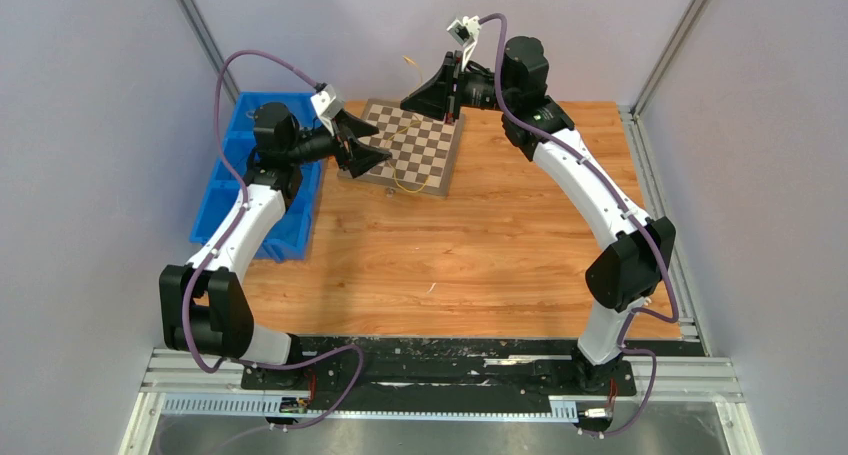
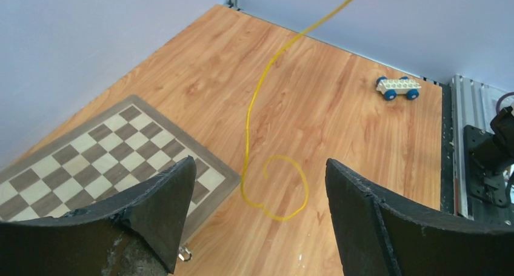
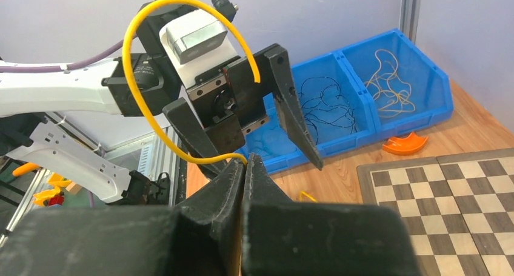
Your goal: Untangle the cables
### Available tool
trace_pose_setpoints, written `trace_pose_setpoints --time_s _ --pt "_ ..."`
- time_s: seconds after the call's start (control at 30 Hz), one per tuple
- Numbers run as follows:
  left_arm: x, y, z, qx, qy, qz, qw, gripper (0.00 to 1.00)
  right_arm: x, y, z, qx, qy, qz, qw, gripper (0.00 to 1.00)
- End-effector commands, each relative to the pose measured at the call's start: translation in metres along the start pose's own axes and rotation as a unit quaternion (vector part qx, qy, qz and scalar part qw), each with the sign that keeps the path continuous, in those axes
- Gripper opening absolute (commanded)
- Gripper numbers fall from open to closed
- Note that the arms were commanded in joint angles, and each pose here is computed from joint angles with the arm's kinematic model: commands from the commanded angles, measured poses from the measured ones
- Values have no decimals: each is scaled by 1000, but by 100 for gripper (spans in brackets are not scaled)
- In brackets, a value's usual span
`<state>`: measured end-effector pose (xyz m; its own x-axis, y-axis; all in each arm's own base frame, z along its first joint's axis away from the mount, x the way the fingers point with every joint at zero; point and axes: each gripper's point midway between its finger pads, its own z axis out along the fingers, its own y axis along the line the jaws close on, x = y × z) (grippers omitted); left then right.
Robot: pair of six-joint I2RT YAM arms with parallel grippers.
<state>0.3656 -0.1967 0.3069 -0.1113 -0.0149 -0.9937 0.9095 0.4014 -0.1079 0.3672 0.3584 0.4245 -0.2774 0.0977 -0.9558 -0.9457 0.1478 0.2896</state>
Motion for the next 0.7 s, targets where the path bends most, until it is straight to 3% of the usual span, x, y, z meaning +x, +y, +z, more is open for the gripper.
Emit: trace_pose_setpoints --time_s 0.0,0.23,0.3,0.37,0.43,0.57,0.67 --pt "-25 3 19 4 -14 27 1000 84 -8 13 0 -15 -8 -2 1000 0" --pt "-19 19 35 -5 9 5 1000 57 -17 20 2 -20 -21 -17 999 0" --pt "-21 23 37 -12 12 5 1000 43 -16 20 2 -18 -21 -15 1000 0" --pt "-25 23 37 -12 13 2 1000 10 -15 17 1 -11 -22 -11 1000 0" --pt "-31 18 37 -4 10 0 1000 0 -13 9 -2 1 -23 -1 1000 0" --pt "-60 -10 29 36 -29 0 999 0 4 -33 -22 57 -20 51 997 0" --pt "-100 -28 20 51 -98 19 994 0 34 -69 -35 98 -6 98 990 0"
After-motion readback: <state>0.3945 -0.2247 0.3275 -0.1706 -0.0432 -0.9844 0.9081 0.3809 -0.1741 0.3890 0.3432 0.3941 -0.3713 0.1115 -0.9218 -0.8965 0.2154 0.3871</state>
